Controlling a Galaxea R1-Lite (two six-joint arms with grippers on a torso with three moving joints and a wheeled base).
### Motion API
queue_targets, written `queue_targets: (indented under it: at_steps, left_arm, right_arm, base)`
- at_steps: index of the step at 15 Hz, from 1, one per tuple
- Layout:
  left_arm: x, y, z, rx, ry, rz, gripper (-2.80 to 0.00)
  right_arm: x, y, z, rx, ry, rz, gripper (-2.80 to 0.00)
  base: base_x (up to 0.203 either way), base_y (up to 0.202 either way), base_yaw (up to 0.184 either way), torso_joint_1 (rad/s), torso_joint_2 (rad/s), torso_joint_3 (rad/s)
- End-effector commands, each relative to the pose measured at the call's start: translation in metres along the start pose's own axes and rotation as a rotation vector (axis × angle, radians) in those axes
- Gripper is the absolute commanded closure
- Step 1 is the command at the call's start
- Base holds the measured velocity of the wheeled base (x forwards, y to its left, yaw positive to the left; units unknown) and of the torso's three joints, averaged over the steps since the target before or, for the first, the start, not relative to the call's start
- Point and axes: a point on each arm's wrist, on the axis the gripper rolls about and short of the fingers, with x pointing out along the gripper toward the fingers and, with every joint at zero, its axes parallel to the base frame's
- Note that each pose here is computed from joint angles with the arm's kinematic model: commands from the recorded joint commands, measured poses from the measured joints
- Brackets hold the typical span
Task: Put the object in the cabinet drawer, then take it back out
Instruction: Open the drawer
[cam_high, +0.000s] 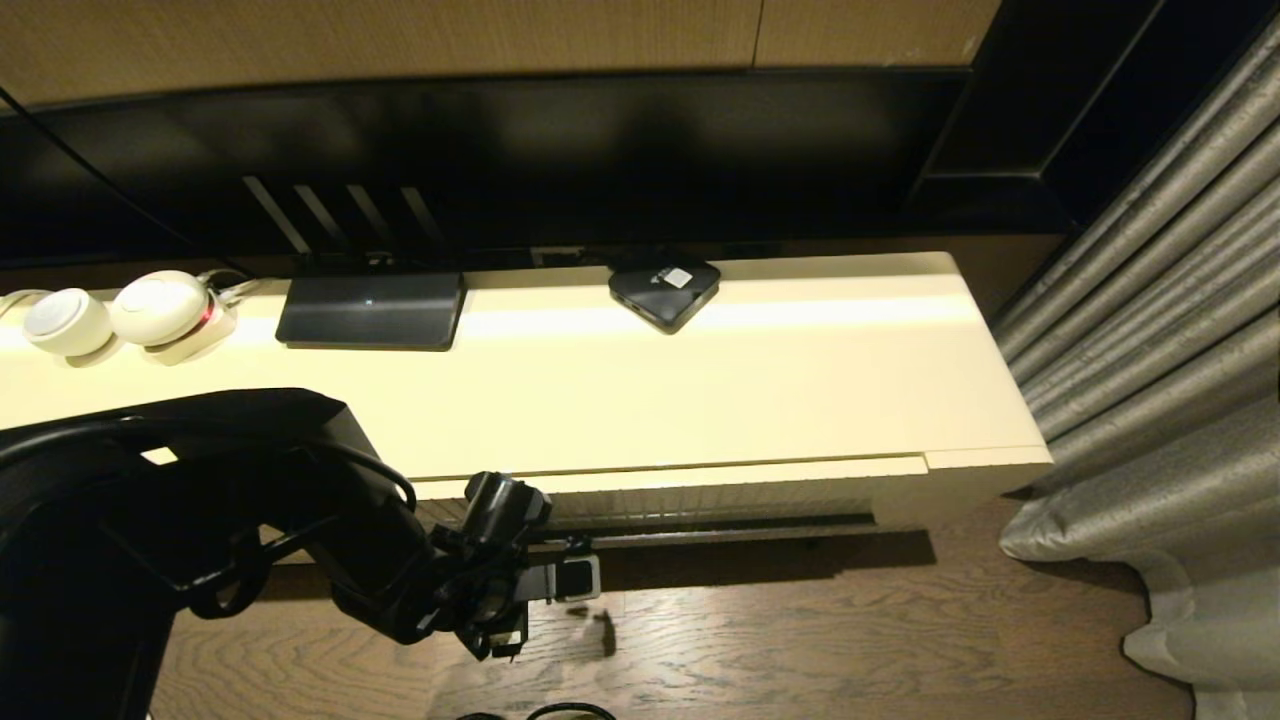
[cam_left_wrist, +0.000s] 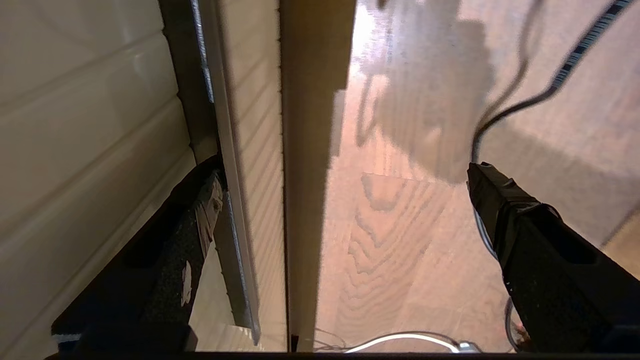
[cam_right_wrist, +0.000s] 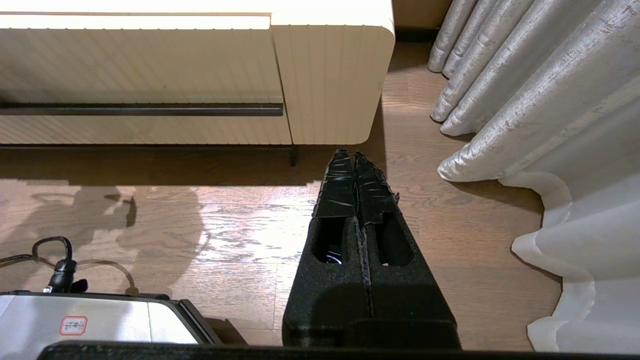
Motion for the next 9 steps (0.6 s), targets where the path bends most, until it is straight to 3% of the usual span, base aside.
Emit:
queue_targets:
  at_steps: [1, 9]
  left_arm:
    - [-0.001, -0.003, -0.001, 0.011, -0.003, -0.022, -2.8]
    - [-0.01, -0.015, -0.008, 0.02, -0.026, -0.074, -2.8]
  right_arm:
    - [0.0, 0.0, 0.0, 0.0, 0.001, 0.0, 0.0]
    - [0.0, 0.0, 0.0, 0.0, 0.001, 0.0, 0.0]
  base:
    - [0.0, 0.0, 0.0, 0.0, 0.0, 0.0]
    - [0.0, 0.0, 0.0, 0.0, 0.0, 0.0]
